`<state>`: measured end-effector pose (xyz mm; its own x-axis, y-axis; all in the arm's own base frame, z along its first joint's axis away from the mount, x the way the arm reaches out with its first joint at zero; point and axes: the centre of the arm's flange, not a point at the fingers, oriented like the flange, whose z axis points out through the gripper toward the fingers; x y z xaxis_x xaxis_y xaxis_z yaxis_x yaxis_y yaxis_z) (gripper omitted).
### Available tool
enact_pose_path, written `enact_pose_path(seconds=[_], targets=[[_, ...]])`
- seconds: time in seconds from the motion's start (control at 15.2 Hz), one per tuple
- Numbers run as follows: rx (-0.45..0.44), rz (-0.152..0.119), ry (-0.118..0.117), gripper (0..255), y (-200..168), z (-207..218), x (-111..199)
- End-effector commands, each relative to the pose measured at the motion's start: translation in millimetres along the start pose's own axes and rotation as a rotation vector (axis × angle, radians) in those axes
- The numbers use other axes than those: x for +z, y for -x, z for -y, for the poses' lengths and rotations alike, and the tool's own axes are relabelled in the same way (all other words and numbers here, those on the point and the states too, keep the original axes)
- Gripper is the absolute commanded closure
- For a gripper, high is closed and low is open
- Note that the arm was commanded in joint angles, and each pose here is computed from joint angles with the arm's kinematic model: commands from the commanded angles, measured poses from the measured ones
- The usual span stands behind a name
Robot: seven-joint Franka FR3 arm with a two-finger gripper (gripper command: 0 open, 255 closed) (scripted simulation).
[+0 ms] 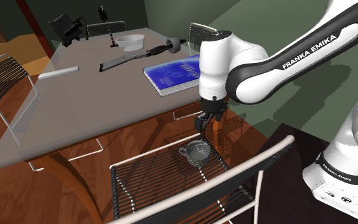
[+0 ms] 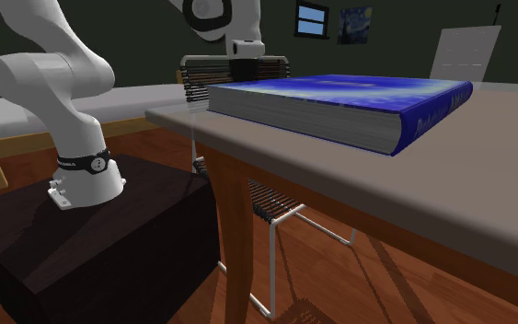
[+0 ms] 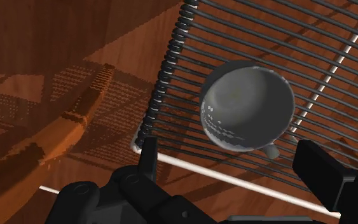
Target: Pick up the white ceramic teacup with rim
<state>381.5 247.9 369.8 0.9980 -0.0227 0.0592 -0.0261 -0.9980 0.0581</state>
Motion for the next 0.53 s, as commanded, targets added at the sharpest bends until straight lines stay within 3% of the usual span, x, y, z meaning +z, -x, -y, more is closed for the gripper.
enact_pose_path(seconds=[0.0,0.46], targets=[[0.005,0.002,0.0,0,-4.0,20.2,18.6],[0.021,0.012,0.008,0,-18.5,84.0,85.3]])
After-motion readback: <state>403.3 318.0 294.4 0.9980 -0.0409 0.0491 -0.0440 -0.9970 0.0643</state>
